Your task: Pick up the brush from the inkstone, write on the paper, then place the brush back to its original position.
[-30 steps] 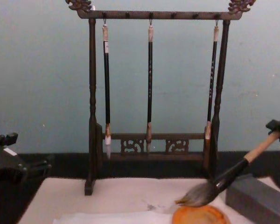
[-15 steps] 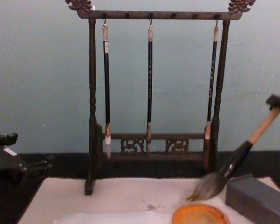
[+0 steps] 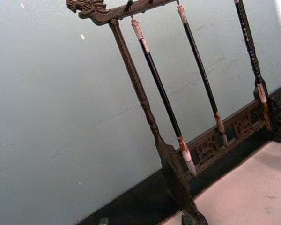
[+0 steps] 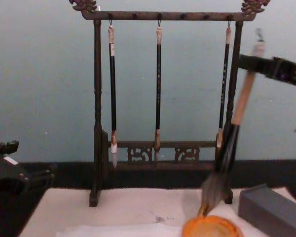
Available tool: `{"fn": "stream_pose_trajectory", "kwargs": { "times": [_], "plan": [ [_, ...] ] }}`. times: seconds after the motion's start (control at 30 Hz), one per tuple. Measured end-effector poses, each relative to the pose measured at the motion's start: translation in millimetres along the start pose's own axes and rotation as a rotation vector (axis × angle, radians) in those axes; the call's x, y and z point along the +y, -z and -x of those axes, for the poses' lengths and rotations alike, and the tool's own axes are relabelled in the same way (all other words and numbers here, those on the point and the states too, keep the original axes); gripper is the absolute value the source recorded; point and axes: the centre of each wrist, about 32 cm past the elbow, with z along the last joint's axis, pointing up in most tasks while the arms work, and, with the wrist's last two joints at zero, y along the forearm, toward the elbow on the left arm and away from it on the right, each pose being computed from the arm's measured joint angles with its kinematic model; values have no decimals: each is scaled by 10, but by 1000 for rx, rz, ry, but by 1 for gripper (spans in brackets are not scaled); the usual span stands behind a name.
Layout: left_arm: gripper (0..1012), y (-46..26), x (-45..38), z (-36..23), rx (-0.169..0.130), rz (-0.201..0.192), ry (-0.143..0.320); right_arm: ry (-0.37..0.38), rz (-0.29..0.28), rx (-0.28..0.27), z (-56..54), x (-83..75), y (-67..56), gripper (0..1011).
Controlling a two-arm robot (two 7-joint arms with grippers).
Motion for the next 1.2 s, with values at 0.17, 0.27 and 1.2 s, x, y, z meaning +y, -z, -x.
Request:
{"fn": "stream_pose_trajectory", "kwargs": {
  "times": [0.17,0.27,1.2],
  "plan": [
    [1010,0,0,0,0,0,0,-94,49,-157,230,129,-28,160],
    [1010,0,0,0,0,0,0,-145,67,-208,351,174,-27,160],
    [1010,0,0,0,0,0,0,-292,134,-271,834,73,243,160]
  ]
}}
